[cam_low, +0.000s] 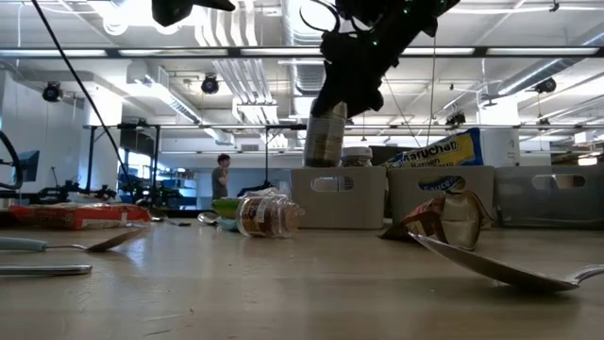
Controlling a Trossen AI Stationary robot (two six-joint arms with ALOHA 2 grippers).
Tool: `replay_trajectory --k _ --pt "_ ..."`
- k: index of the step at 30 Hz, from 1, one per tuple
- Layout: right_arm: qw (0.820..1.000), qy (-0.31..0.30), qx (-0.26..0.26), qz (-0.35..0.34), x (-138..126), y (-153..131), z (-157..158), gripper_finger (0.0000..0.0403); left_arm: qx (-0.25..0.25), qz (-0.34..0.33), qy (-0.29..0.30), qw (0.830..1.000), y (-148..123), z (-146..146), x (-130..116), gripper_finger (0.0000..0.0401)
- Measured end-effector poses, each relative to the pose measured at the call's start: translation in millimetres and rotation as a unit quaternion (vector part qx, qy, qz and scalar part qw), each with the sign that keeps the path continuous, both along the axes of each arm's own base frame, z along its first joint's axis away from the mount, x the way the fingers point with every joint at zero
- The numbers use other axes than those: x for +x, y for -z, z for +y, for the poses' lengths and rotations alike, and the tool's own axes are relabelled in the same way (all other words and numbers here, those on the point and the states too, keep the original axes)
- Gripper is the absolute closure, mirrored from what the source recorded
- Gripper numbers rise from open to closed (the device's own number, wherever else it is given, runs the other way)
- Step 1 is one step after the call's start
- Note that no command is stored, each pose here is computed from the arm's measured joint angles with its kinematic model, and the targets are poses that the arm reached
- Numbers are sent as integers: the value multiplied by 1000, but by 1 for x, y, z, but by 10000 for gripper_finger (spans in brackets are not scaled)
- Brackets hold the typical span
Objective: Pick & Place Food Item
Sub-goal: Put the gold seasoning bottle into the left gray bin
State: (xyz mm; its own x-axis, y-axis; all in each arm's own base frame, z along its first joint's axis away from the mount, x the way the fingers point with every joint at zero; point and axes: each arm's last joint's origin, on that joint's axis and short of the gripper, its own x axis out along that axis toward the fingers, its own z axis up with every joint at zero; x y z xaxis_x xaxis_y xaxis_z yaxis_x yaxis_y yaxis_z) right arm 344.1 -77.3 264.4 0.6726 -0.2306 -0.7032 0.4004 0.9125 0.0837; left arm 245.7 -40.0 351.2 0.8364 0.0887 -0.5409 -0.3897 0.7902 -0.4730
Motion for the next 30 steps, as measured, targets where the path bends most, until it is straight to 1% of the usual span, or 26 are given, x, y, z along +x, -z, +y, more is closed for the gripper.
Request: replay_trajectory --k 2,6,11,14,18,20,30 --pt "999 -31 6 9 0 6 1 133 0 0 0 1000 0 0 0 137" --pt "996 -81 -6 23 1 11 3 133 0 0 0 1000 0 0 0 137" --pt "991 -128 -38 31 1 11 3 133 0 0 0 1000 0 0 0 137" --pt "988 -143 -50 31 1 10 3 133 0 0 0 1000 0 0 0 138" --pt "986 -157 -40 29 1 11 3 133 0 0 0 1000 0 0 0 138" --pt "985 -164 -44 31 1 12 3 133 0 0 0 1000 0 0 0 138" --pt "981 -183 -29 55 13 32 0 133 -2 -1 -1 1000 0 0 0 138"
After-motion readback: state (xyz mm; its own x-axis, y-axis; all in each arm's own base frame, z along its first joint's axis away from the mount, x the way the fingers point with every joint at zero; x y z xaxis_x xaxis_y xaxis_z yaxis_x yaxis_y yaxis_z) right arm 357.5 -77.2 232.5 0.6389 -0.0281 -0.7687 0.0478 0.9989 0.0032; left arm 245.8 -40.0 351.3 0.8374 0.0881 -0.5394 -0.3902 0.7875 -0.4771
